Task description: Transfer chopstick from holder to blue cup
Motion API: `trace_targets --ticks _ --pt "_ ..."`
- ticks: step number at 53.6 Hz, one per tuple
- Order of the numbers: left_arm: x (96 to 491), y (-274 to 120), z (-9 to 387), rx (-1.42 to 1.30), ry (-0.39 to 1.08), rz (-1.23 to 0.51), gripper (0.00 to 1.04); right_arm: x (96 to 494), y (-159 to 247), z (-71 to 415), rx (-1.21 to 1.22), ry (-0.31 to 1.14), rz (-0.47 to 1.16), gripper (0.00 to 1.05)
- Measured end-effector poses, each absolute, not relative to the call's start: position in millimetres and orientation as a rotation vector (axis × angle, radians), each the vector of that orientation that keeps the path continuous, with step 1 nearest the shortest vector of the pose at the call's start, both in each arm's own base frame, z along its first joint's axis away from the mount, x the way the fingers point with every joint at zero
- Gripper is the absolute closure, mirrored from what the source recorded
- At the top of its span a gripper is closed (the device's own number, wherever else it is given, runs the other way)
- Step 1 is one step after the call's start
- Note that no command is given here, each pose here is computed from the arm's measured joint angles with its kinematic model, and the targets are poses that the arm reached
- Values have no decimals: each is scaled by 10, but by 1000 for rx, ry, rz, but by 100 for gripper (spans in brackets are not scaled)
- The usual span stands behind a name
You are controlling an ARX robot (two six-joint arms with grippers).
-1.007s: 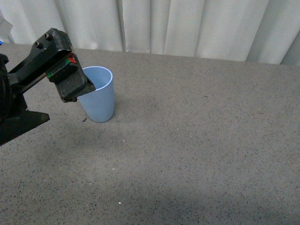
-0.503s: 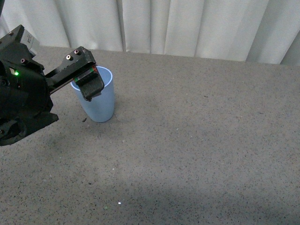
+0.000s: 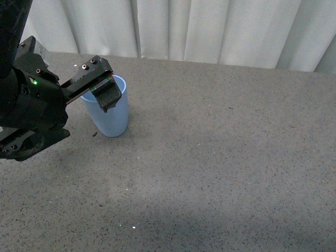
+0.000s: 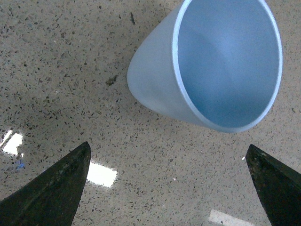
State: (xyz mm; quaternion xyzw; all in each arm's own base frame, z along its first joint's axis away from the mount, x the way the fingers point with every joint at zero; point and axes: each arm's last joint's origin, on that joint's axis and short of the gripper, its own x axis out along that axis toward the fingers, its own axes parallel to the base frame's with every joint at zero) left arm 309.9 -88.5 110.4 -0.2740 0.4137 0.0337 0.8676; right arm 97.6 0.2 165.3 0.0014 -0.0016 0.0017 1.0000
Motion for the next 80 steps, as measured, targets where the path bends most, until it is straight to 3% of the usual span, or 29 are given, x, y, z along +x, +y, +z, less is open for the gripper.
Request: trace_targets --ticks 64,80 --pt "3439 -687 980 -633 816 241 7 976 2 1653 3 -3 3 9" --pt "3482 -799 949 -595 809 217 64 976 2 1653 3 -3 3 9"
